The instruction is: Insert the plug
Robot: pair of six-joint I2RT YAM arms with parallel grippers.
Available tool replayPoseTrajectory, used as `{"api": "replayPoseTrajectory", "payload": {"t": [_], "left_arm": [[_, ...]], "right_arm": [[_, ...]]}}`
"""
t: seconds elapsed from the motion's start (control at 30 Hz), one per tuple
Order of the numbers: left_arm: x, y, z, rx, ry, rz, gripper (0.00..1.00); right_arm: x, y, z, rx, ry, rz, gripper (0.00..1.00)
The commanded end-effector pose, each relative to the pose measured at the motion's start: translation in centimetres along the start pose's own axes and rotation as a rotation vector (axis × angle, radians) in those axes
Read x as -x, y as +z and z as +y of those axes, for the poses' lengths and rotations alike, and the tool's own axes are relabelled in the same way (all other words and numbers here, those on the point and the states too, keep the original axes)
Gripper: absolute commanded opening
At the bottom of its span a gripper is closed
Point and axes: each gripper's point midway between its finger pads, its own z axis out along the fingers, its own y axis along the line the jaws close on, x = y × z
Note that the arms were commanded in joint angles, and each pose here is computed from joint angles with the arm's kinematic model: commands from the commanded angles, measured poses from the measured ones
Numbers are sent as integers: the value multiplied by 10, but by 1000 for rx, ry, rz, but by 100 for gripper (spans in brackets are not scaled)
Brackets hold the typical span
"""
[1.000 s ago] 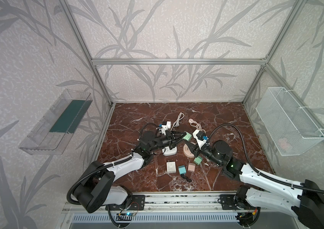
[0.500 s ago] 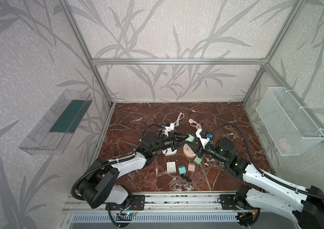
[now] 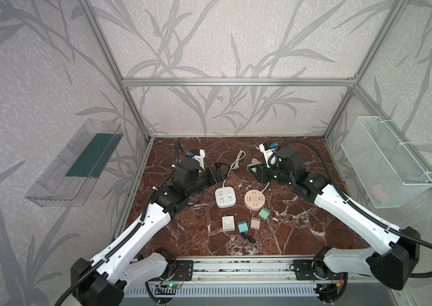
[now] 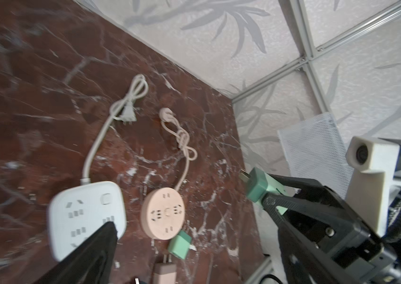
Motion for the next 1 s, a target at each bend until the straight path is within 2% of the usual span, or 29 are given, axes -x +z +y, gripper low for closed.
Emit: {"api": "replayPoseTrajectory", "payload": {"t": [0.0, 0.1, 0.2, 0.37, 0.73, 0.97], "left_arm": [[-12, -16, 72, 363, 208, 48, 99], [-19, -15, 70, 355, 281, 118, 99], [-30, -13, 67, 313, 300, 163, 99], [-43, -11, 72, 291, 285, 184, 99], [-59, -4, 77, 255, 241, 207, 98], [-63, 0, 81, 265, 230, 219, 97]], "right_arm": [[-22, 3, -15, -117, 104, 207, 0], [-34, 18, -25, -202, 105, 359, 0], [-49, 32, -37, -283, 123, 504, 0], [-75, 57, -39, -274, 187, 659, 0], [-91, 79, -67, -301, 289, 726, 0], [-95, 80, -85, -382, 292, 734, 0]]}}
